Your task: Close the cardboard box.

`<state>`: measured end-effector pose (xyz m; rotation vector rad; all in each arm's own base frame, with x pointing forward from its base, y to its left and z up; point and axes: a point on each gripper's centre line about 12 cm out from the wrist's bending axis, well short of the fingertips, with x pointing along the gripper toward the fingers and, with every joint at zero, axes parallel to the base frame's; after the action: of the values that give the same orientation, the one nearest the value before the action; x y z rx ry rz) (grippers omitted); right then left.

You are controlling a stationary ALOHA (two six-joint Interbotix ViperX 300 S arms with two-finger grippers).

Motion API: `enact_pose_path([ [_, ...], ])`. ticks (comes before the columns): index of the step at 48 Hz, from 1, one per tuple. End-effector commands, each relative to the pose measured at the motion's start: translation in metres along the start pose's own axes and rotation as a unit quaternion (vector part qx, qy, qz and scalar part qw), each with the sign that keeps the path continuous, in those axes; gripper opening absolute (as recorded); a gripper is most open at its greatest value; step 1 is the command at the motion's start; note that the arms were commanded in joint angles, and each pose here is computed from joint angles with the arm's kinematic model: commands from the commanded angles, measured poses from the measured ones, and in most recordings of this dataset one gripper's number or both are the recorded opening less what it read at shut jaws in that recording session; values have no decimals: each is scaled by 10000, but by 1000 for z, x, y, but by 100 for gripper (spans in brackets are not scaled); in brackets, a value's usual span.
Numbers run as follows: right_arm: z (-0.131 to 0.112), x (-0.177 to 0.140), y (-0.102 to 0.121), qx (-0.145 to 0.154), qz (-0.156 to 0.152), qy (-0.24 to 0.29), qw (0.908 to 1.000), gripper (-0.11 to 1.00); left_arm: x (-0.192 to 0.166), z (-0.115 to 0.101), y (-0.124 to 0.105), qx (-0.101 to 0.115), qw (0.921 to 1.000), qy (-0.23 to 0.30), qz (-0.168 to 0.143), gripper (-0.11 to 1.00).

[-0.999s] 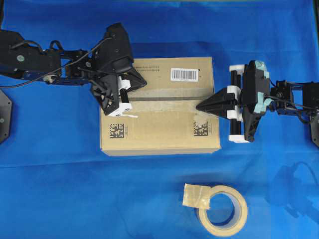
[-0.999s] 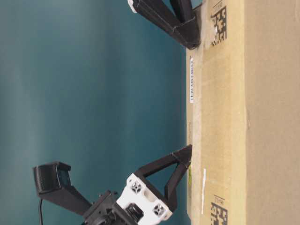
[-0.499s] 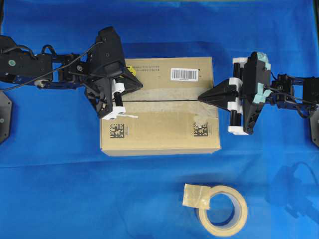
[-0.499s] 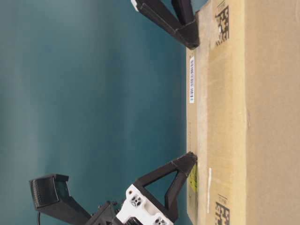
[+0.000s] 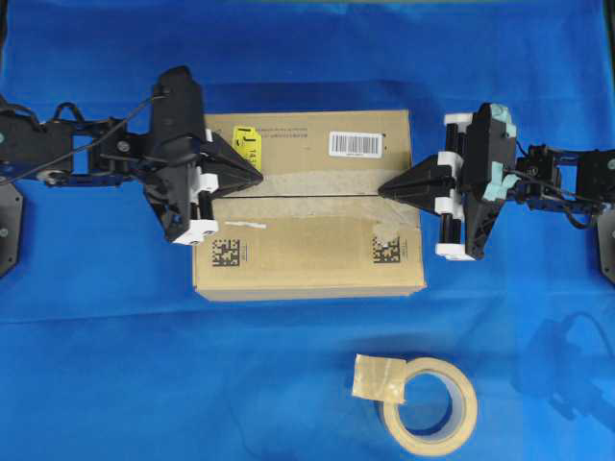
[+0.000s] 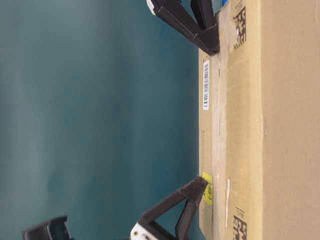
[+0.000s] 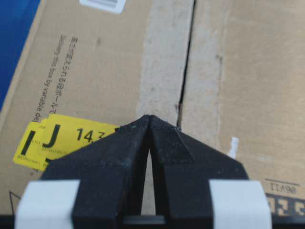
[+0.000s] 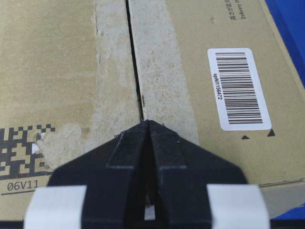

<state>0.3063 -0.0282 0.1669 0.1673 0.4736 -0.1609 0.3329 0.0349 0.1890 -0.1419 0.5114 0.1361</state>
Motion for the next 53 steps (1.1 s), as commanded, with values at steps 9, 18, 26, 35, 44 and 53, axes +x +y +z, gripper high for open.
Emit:
enact_pose_path([
  [9,5,0,-1,32,-21,-95,9999,0,-20,3,-7,90,9951,-965,-184,0],
  [18,5,0,-1,25,-19,-87,10000,0,-29,-19,-11,170,9898,-1379,-323,0],
  [26,6,0,-1,25,-19,-103,9999,0,-34,-39,-8,163,9879,-1508,-325,0],
  [35,6,0,-1,39,-21,-118,9999,0,-30,-47,-7,168,9887,-1456,-314,0],
  [44,6,0,-1,48,-20,-118,9999,0,-21,-57,-7,182,9914,-1259,-303,0],
  [53,6,0,-1,48,-20,-125,9999,0,-19,-61,-6,186,9920,-1214,-295,0],
])
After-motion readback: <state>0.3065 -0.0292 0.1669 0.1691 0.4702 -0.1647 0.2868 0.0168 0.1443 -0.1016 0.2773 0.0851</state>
